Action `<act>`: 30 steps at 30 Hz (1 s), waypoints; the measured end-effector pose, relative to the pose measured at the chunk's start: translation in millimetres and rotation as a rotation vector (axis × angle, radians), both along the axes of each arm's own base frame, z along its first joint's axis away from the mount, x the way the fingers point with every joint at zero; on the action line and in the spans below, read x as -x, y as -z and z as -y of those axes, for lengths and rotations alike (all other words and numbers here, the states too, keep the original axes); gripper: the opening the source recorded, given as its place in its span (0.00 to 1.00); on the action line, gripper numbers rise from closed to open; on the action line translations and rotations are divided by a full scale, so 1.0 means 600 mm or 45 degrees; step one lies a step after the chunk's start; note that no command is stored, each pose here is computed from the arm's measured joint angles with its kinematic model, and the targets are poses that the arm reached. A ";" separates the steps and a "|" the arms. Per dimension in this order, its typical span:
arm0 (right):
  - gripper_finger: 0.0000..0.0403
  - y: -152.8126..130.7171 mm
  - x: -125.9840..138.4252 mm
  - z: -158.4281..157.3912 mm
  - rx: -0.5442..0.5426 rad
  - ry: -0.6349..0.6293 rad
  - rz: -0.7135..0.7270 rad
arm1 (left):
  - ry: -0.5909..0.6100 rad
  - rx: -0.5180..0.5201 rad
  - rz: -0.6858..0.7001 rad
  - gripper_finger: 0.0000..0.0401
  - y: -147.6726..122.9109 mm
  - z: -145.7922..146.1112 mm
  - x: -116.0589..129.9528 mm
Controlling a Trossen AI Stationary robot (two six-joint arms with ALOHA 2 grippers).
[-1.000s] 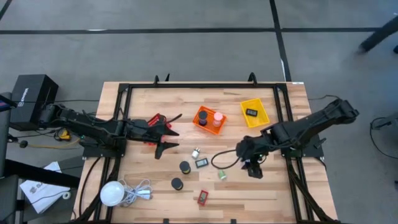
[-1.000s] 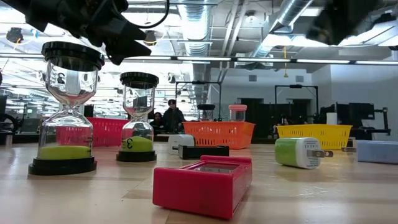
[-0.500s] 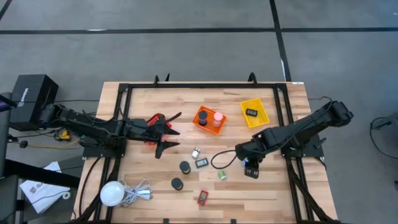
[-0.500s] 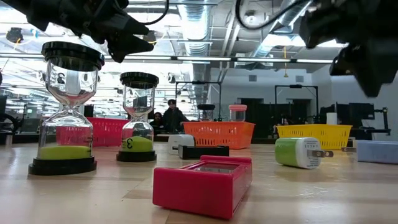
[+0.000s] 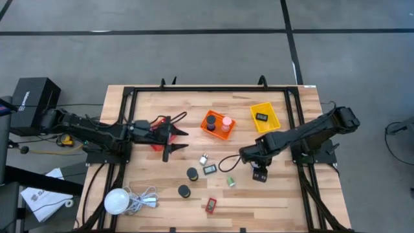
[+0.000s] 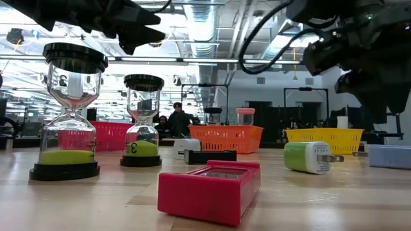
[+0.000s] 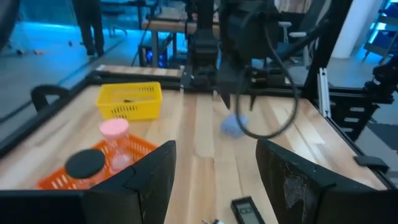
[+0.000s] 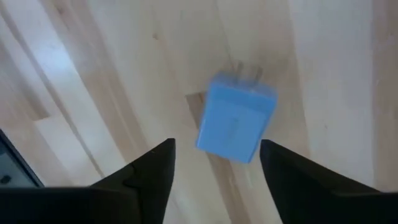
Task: Pick & Place Office items
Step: Put the black digital timer into the yellow basket
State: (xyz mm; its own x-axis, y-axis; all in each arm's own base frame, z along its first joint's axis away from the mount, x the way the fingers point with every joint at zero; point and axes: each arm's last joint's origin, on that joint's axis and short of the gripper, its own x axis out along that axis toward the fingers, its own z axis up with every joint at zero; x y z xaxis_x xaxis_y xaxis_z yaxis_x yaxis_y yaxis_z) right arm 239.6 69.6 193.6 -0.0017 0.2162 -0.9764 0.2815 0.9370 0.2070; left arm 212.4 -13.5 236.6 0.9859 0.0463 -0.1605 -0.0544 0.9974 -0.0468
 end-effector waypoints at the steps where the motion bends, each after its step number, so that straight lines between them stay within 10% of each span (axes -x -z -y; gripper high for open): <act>1: 0.59 -0.001 -0.001 0.000 0.002 -0.012 0.014 | -0.006 -0.012 0.007 0.54 -0.001 -0.002 0.000; 16: 0.62 -0.002 -0.117 -0.011 0.179 -0.447 0.915 | -0.073 -0.045 0.046 0.54 -0.006 -0.022 -0.002; 30: 0.62 0.109 -0.198 0.012 0.272 -0.602 1.049 | -0.072 -0.041 0.053 0.54 -0.007 -0.022 -0.002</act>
State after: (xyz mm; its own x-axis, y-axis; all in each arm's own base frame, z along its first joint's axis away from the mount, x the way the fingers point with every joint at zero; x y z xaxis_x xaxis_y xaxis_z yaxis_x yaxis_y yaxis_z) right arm 358.3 62.5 127.9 0.6586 0.1870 -0.7289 -0.2905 0.9567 -0.0170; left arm 213.4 -0.4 240.8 0.9874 0.1064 -0.1172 -0.1092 0.9938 -0.0184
